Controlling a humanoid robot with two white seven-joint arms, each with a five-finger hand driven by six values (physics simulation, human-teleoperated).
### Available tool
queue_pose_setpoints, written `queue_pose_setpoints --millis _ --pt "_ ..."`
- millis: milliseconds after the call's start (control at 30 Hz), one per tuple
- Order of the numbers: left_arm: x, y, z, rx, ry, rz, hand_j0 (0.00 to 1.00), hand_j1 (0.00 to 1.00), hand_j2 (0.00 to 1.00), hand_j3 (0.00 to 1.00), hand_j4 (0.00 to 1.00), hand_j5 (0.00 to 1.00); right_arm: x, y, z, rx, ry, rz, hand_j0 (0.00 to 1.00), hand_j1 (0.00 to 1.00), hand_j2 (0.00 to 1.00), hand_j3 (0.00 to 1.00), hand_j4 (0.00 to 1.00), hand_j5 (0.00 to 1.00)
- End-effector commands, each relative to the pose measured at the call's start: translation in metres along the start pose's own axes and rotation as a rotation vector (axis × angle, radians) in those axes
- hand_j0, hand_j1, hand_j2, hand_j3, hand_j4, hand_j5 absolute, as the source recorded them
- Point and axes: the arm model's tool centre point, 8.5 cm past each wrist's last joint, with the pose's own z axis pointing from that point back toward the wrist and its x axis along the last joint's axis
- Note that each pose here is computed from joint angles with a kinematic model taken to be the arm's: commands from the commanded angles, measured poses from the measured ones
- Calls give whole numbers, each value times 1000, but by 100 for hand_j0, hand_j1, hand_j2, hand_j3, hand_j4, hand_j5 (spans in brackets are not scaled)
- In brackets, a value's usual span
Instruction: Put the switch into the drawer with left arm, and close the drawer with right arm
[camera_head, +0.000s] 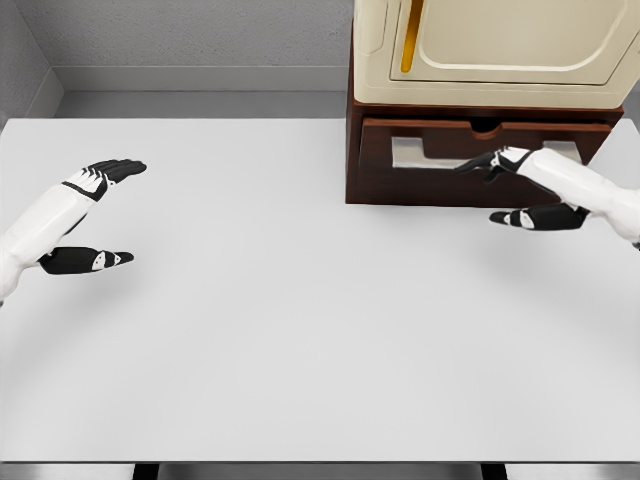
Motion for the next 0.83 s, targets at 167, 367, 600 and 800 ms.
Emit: queue_pose_setpoints --millis 167,367,600,800 --pt "1 0 1 3 -2 6 100 100 100 100 100 100 -14 11 -11 7 21 -35 80 80 80 80 80 80" --pt "6 1 0 5 -14 -1 100 100 100 100 100 100 -16 11 -8 11 33 -31 81 81 81 81 81 81" --pt "5 1 0 4 -14 0 100 100 100 100 100 100 -19 -1 80 169 200 9 81 81 81 81 81 81" --pt "5 1 0 5 -13 -1 100 100 100 100 100 100 -17 -5 111 139 255 3 81 81 81 81 81 81"
